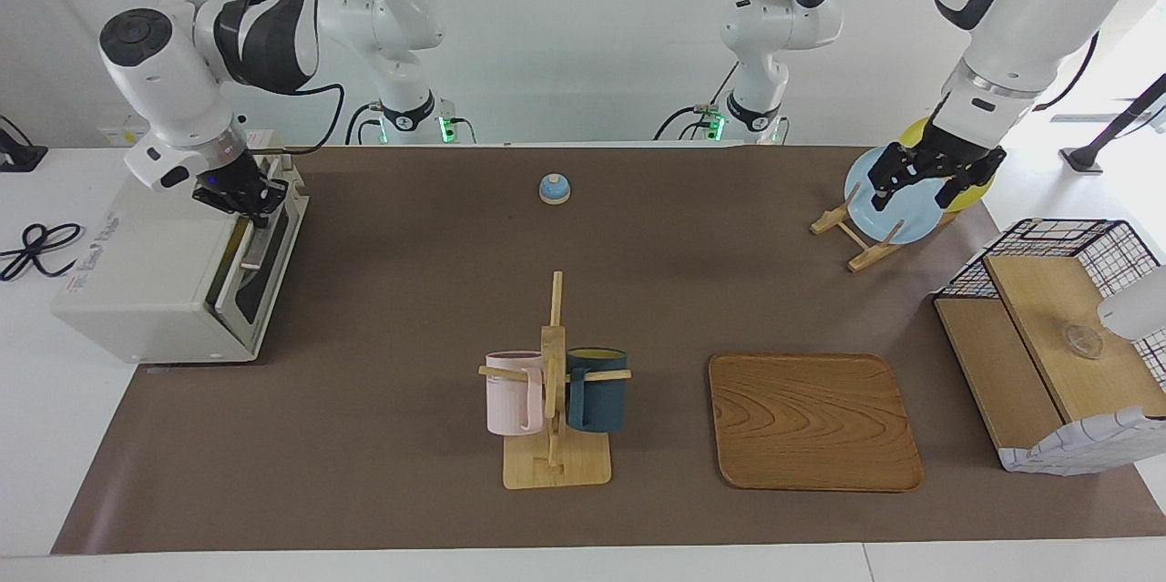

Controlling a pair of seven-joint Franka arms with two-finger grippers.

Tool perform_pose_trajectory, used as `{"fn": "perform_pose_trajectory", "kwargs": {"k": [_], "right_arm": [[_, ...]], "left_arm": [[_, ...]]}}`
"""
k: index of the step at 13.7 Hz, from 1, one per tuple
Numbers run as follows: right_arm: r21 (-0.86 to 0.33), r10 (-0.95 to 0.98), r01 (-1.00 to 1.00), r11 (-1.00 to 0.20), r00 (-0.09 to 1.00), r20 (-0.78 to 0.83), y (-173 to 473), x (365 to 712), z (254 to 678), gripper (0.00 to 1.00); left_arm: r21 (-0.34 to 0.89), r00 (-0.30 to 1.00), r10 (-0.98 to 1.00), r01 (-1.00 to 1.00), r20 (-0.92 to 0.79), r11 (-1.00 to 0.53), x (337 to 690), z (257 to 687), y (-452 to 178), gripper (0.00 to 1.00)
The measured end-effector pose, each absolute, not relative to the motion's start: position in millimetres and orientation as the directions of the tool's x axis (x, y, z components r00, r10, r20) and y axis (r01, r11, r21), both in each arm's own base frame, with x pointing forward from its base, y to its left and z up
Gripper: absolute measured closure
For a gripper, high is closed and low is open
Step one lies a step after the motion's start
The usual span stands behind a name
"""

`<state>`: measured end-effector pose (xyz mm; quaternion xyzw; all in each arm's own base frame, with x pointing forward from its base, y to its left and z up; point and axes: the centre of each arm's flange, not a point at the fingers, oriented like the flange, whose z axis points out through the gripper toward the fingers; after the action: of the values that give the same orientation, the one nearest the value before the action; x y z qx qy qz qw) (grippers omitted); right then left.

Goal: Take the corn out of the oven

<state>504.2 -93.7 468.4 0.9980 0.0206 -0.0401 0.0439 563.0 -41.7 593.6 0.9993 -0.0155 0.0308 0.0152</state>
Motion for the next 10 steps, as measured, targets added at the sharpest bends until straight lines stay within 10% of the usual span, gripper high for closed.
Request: {"fn": "perform_pose_trajectory", "kwargs": {"k": [10], "right_arm": [[0.002,0.027,0.027,-1.0,0.996,-0.084,-37,520,423,0.99]], "left_arm": [[0.07,0.994,-0.1,-0.102,0.04,-0.992,579,542,-93,0.0]]}}
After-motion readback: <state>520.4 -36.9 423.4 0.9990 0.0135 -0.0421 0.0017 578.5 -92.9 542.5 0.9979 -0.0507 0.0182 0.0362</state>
